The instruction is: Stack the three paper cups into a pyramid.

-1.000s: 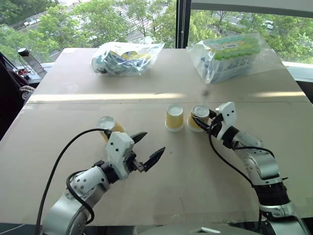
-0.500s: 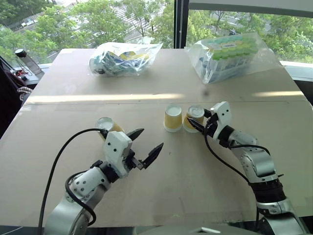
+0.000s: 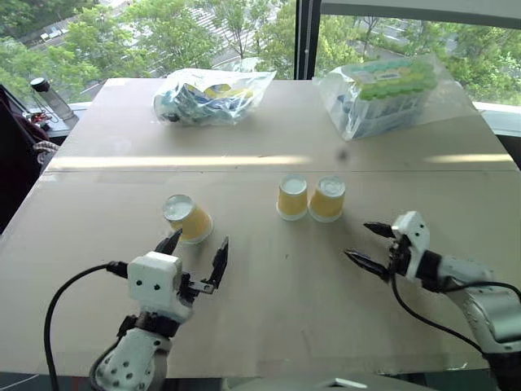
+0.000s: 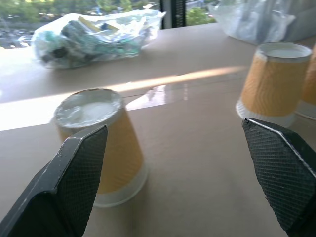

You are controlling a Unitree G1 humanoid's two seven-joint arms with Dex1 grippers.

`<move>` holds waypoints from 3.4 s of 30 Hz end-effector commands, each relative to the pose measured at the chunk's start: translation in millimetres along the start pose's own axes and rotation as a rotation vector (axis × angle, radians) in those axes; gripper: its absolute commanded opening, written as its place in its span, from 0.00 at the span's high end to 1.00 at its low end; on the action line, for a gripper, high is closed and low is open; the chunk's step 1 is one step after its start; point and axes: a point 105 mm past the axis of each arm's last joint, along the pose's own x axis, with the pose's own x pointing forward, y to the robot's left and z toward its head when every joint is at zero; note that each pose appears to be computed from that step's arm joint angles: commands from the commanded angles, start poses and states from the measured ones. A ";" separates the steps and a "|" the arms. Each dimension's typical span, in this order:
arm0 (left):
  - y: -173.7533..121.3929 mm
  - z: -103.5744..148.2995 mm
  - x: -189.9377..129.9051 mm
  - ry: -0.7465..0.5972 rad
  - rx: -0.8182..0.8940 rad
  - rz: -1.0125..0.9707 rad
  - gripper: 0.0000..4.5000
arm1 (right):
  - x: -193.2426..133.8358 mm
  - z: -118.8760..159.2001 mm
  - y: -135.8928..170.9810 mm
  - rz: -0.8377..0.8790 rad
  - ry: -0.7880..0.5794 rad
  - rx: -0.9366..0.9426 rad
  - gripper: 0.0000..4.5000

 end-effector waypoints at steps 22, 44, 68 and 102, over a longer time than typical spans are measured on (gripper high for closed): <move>39.0 -13.8 77.9 -0.103 0.011 0.113 0.00 | -9.3 61.9 27.6 0.088 -0.370 -0.130 0.01; -81.8 112.2 147.3 -0.341 -0.094 -0.721 0.51 | -45.8 74.0 1.3 -0.243 -0.555 -0.145 0.00; -120.2 107.8 166.5 -0.232 0.039 -1.019 0.51 | -40.9 81.9 14.8 -0.311 -0.634 -0.152 0.00; -54.2 95.1 108.4 -0.246 0.092 -0.806 0.01 | -28.3 56.8 5.6 -0.189 -0.493 -0.135 0.00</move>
